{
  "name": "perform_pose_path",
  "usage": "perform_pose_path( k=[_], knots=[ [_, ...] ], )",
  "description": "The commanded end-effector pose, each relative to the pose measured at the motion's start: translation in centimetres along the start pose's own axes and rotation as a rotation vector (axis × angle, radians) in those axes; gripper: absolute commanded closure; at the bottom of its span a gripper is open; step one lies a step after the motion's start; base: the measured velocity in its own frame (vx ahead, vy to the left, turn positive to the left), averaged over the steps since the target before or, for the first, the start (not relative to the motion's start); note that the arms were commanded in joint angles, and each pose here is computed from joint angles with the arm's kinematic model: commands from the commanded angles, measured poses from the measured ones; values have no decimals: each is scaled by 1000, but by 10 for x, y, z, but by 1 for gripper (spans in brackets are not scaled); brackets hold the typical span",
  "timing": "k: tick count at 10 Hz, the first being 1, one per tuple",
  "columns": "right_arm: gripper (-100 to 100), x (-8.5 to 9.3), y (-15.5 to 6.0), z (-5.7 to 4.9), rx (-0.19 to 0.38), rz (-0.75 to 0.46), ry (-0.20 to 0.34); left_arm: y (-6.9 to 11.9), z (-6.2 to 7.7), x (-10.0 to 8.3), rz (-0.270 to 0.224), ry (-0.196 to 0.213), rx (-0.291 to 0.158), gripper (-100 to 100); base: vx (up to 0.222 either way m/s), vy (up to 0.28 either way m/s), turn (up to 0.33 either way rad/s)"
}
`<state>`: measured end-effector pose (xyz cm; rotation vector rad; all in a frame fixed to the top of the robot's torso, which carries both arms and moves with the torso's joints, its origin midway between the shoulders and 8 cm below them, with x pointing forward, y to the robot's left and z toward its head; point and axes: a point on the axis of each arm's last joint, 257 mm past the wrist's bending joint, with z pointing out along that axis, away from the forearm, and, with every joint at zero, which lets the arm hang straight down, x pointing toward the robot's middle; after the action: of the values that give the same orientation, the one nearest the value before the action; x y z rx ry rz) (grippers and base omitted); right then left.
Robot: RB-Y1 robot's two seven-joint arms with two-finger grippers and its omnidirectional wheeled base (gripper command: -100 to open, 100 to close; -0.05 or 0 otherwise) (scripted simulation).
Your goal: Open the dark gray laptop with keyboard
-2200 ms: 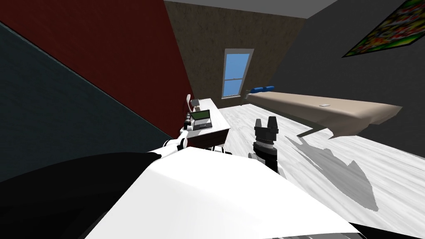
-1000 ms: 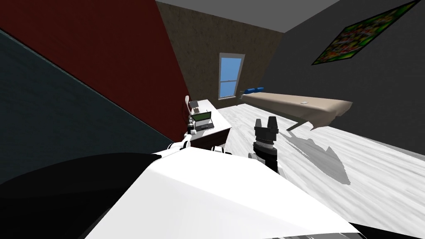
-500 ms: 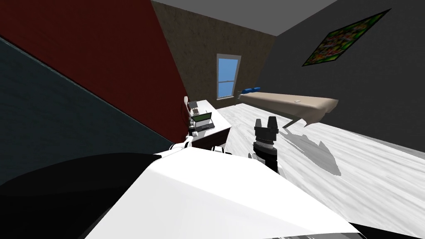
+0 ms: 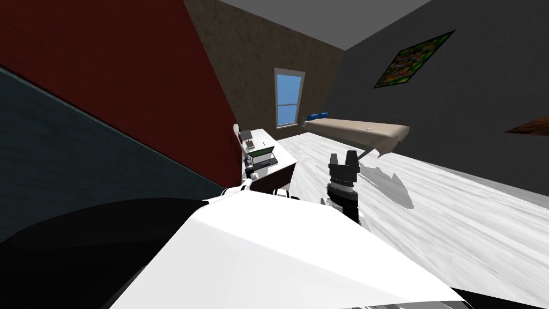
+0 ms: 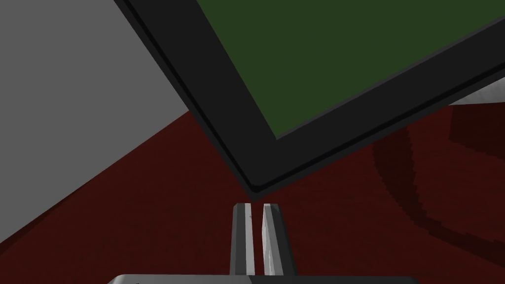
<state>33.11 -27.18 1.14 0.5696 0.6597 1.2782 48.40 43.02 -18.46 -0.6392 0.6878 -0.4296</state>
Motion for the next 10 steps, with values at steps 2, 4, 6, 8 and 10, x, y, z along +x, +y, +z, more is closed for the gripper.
perform_pose_path(
  k=[2,4,6,8,10],
  knots=[
    [0,0,0,0,0,0,0,-13,-24,-3,20,-50,18,100,-34,43,-124],
    [0,0,0,0,0,0,0,-14,-24,-5,21,-56,25,100,0,0,0],
    [0,0,0,0,0,0,0,-14,-24,-5,21,-56,25,100,9,-11,31],
    [0,0,0,0,0,0,0,-14,-24,-5,21,-56,25,100,2,-2,5],
    [0,0,0,0,0,0,0,-7,-30,-19,46,-93,12,100,-24,26,-154]
  ],
)
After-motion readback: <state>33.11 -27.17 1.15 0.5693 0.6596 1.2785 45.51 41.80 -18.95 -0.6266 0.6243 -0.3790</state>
